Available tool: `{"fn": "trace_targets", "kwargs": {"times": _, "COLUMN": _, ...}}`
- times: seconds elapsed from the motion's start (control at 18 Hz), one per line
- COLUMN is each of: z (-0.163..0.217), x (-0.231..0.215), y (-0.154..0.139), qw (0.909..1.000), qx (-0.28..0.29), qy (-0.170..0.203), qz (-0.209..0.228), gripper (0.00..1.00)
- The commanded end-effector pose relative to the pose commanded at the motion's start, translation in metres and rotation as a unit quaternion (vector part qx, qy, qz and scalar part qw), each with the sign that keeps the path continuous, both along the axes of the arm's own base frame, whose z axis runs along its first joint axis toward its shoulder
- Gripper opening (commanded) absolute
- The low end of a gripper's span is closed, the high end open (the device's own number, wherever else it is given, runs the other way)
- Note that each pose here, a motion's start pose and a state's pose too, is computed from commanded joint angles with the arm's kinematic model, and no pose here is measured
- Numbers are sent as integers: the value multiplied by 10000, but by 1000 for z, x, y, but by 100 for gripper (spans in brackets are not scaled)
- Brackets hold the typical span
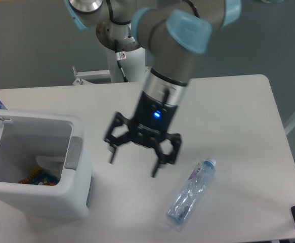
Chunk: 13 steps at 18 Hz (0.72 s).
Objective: Place the trash in the trash can
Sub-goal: 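Move the open gripper over the clear water bottle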
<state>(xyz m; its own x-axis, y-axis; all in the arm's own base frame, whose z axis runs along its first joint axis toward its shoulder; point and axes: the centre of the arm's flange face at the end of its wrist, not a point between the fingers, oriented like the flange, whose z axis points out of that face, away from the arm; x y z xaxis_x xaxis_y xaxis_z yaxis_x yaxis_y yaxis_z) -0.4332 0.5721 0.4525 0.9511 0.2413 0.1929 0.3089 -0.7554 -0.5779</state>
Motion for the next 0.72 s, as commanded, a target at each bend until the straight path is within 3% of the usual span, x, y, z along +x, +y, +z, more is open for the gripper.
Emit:
{"fn": "trace_targets", "kwargs": {"times": 0.33, "z": -50, "x": -44, "y": 23, "qw": 9974, "qx": -608, "qy": 355, "qz": 146, "gripper": 100}}
{"fn": "trace_targets", "kwargs": {"times": 0.56, "z": -81, "x": -49, "y": 27, "qw": 9914, "qx": -1075, "qy": 711, "qz": -207, "gripper": 100}}
{"fn": "trace_targets", "kwargs": {"times": 0.72, "z": -106, "x": -39, "y": 39, "qw": 9790, "qx": -1624, "qy": 1085, "qz": -589, "gripper": 100}}
